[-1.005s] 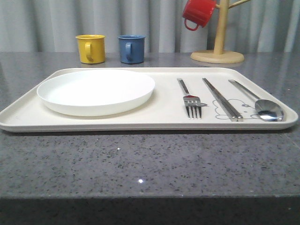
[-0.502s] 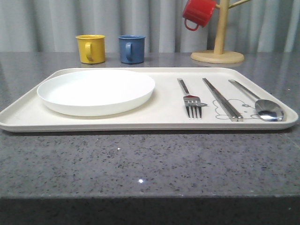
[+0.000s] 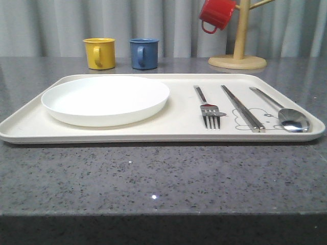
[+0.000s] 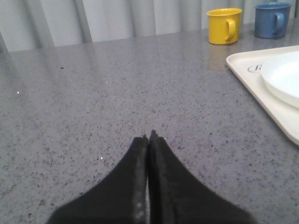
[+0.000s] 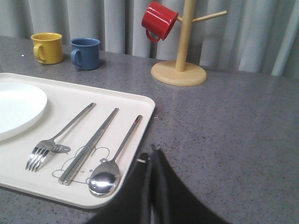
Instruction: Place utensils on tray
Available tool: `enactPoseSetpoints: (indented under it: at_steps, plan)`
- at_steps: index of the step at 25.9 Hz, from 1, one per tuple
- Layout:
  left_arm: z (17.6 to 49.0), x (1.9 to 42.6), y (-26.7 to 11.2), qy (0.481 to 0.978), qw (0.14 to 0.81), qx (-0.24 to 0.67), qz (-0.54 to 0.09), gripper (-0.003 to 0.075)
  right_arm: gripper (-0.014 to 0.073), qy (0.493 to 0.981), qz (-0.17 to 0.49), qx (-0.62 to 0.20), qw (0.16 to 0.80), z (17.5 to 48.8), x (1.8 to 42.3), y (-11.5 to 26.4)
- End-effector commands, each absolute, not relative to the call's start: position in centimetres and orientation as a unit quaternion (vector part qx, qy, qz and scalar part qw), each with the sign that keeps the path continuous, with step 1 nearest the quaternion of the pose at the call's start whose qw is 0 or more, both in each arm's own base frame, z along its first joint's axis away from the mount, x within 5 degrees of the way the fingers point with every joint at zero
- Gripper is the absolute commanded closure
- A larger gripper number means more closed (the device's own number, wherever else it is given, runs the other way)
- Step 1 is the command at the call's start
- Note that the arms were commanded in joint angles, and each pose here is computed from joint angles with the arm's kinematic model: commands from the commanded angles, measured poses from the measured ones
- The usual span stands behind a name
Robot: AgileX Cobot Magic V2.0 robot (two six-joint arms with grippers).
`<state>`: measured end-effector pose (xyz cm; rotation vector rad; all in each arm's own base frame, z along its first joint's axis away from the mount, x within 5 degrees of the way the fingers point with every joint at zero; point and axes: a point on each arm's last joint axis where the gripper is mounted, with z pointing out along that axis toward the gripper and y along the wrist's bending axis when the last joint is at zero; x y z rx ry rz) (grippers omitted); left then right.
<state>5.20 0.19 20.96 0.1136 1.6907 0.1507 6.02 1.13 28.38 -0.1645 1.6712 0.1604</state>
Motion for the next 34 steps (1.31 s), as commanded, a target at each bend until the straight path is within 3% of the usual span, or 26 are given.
enactPoseSetpoints:
  at_steps: [1,28,34]
  plan:
    - [21.3,5.3,0.2,0.697,0.713,0.039,0.064,0.0738,0.0665,0.707,0.069,-0.077,0.7,29.9,6.0,1.2]
    - [20.3,5.5,0.2,0.706,0.705,0.038,0.061,0.0738,0.0665,0.706,0.069,-0.077,0.7,29.8,6.0,1.2]
    - [20.3,5.5,0.2,0.706,0.705,0.038,0.061,0.0738,0.0665,0.683,0.052,-0.051,0.726,26.4,6.0,0.9]
